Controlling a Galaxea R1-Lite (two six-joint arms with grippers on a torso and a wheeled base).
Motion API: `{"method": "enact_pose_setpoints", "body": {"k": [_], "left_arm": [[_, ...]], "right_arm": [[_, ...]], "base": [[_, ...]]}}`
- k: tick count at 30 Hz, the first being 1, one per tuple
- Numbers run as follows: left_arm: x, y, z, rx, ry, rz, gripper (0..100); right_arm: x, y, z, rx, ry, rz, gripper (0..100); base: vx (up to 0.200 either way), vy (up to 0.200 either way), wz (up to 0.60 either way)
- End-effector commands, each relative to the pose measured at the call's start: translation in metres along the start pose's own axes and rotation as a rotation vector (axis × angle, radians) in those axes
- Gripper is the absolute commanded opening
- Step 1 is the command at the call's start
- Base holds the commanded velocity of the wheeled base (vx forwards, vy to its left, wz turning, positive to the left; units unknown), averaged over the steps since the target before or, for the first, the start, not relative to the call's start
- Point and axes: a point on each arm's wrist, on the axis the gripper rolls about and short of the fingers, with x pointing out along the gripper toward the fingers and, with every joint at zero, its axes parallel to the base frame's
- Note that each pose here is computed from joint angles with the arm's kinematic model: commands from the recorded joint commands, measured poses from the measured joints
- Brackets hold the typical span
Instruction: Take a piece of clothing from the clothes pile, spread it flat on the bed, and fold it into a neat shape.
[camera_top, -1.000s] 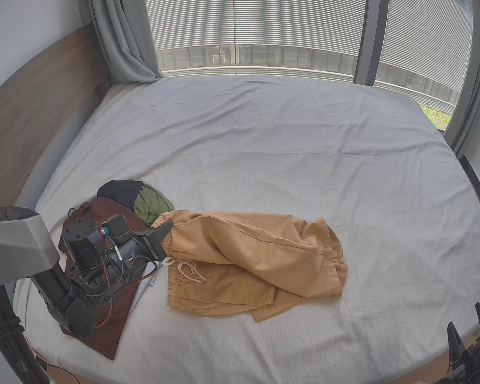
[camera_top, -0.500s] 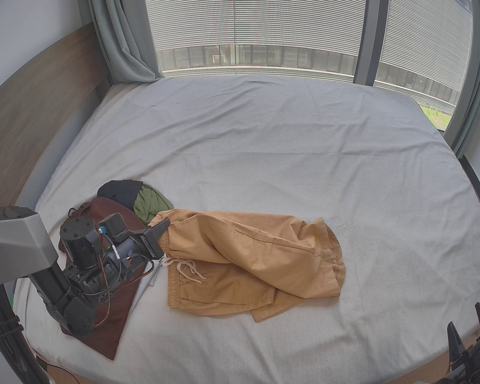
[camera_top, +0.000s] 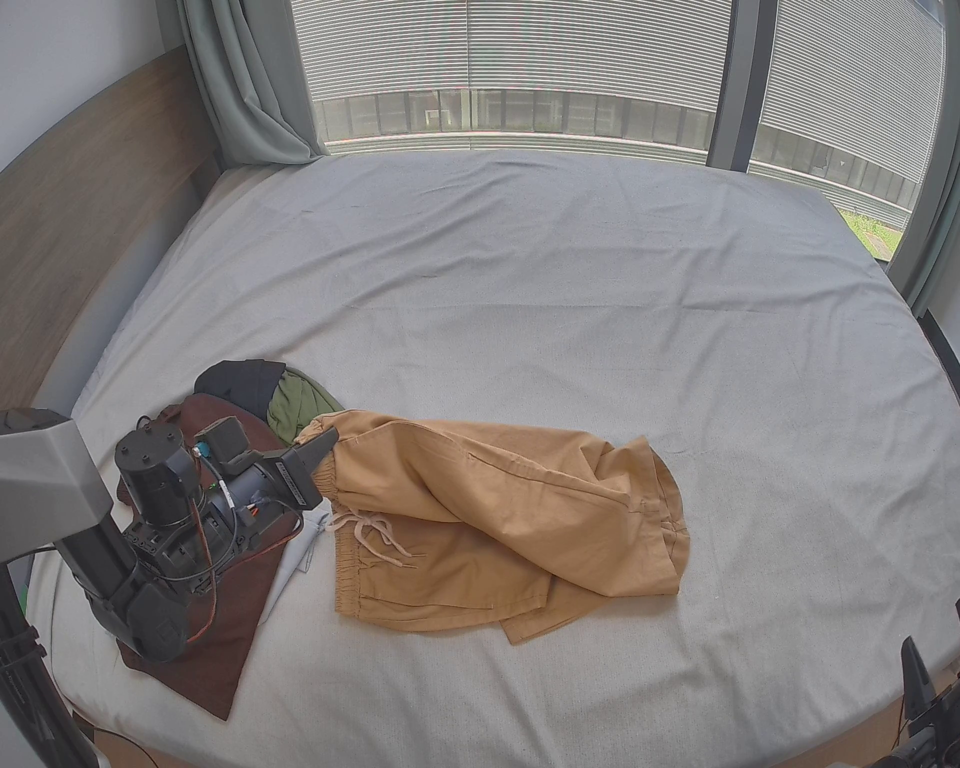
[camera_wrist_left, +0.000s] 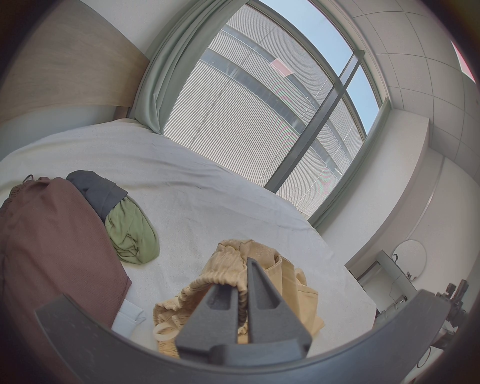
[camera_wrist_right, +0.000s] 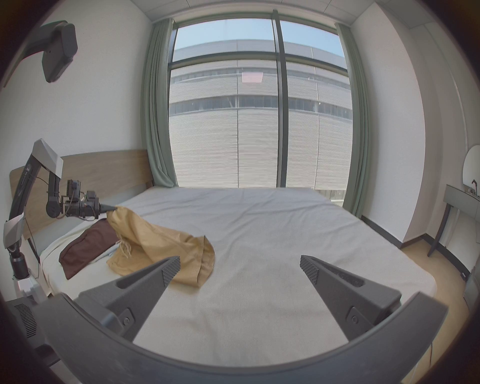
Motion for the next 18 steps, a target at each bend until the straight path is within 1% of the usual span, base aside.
{"method": "enact_pose_setpoints", "body": {"k": [1,2,3,4,6,7,10,13,18], "left_arm": [[0.0,0.007,0.003,0.011,-0.008,0.016,0],[-0.001,0.007,0.003,0.02,-0.007,0.016,0],[-0.001,0.007,0.002,0.024,-0.005,0.016,0],[-0.002,0.007,0.002,0.025,-0.003,0.016,0],[-0.002,0.006,0.001,0.028,0.001,0.013,0],[-0.002,0.005,-0.001,0.027,0.007,0.011,0],[-0.002,0.006,-0.004,0.023,0.022,0.014,0],[-0.002,0.005,-0.007,0.021,0.032,0.013,0],[-0.001,0.004,-0.005,0.024,0.023,0.008,0]], "right_arm": [[-0.005,0.0,0.02,-0.012,-0.135,0.002,100],[-0.006,0.0,0.038,-0.015,-0.182,0.009,100],[-0.003,0.0,0.051,-0.013,-0.173,0.017,100],[-0.001,0.0,0.055,-0.01,-0.158,0.025,100],[0.007,0.0,0.06,-0.003,-0.116,0.051,100],[0.013,0.0,0.063,0.005,-0.079,0.067,100],[0.021,0.0,0.065,0.008,-0.022,0.081,100],[0.029,0.0,0.068,0.01,0.02,0.12,100],[0.052,0.001,0.086,0.022,0.103,0.161,100]], "base": [[0.0,0.0,0.0],[0.0,0.0,0.0],[0.0,0.0,0.0],[0.0,0.0,0.0],[0.0,0.0,0.0],[0.0,0.0,0.0],[0.0,0.0,0.0],[0.0,0.0,0.0],[0.0,0.0,0.0]]}}
